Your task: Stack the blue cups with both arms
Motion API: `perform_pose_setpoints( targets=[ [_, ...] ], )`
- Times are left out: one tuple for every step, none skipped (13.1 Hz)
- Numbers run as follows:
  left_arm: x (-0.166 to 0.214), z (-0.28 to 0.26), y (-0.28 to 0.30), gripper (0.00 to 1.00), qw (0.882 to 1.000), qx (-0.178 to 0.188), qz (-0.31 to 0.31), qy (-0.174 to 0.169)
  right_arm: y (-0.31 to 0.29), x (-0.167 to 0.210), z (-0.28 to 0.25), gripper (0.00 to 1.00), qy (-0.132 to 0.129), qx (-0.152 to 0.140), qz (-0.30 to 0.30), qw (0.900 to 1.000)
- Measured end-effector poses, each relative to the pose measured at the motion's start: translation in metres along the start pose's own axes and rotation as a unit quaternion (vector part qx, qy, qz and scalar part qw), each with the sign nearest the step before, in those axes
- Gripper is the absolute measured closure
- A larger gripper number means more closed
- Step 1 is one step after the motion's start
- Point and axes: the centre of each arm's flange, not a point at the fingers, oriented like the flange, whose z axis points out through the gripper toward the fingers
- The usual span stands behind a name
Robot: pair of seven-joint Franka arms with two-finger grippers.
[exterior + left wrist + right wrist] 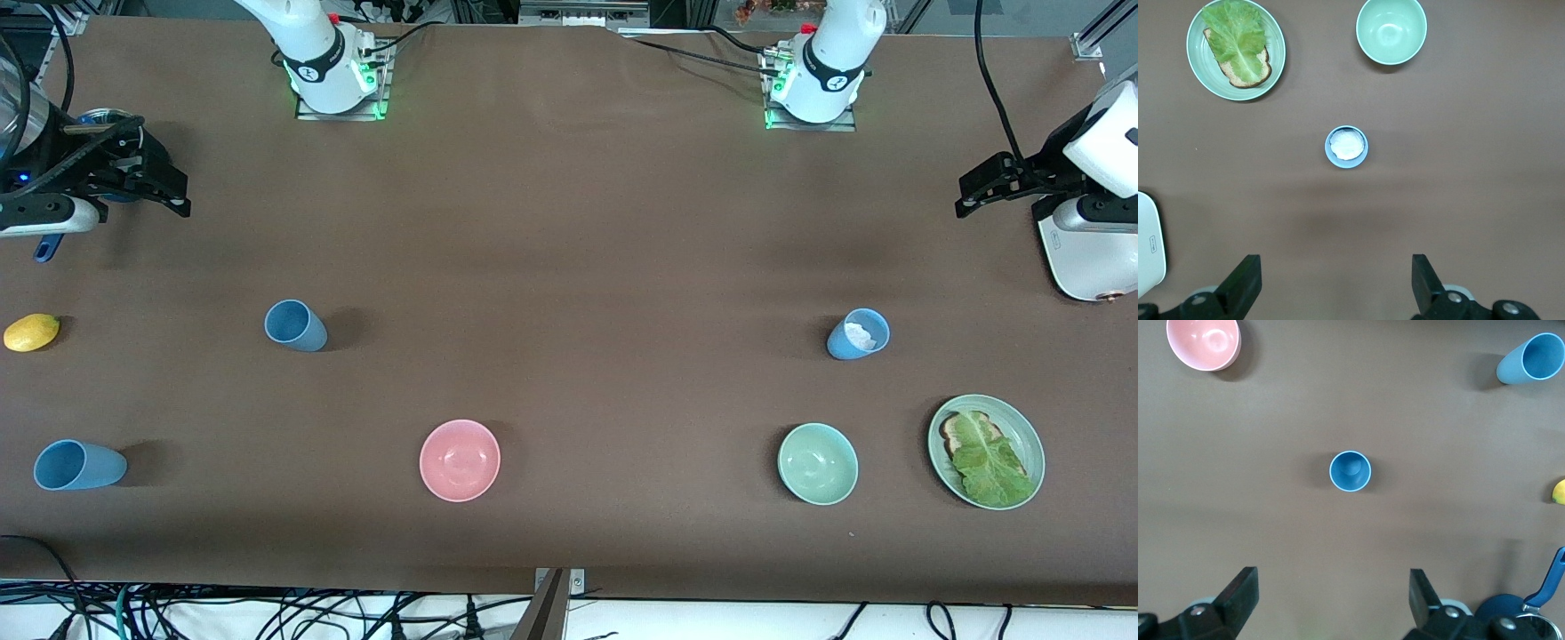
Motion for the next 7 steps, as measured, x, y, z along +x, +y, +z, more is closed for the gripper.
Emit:
perform_pose_setpoints(
  targets=[
    [0.0,0.0,-0.0001,0.0,1.0,0.0,0.0,0.0,-0.0016,0.0001,0.0001,0.0,0.0,0.0,-0.001,1.0],
    [0.0,0.0,-0.0001,0.0,1.0,0.0,0.0,0.0,-0.0023,0.0004,-0.0002,0.0,0.001,0.0,-0.002,1.0],
    [0.0,0.0,-0.0001,0.0,1.0,0.0,0.0,0.0,-0.0023,0.0007,-0.0004,0.0,0.003,0.0,-0.002,1.0],
    [0.0,0.0,-0.0001,0.0,1.0,0.0,0.0,0.0,-0.0022,0.0008,-0.0005,0.0,0.003,-0.001,-0.002,1.0],
    [0.0,0.0,-0.0001,0.0,1.0,0.0,0.0,0.0,-0.0022,0.0009,-0.0005,0.0,0.003,-0.001,-0.002,1.0],
    [0.0,0.0,-0.0001,0.0,1.0,0.0,0.0,0.0,-0.0022,0.0009,-0.0005,0.0,0.003,-0.001,-0.002,1.0],
    [0.0,0.0,-0.0001,0.0,1.0,0.0,0.0,0.0,-0.0022,0.0009,-0.0005,0.0,0.003,-0.001,-0.002,1.0]
  ],
)
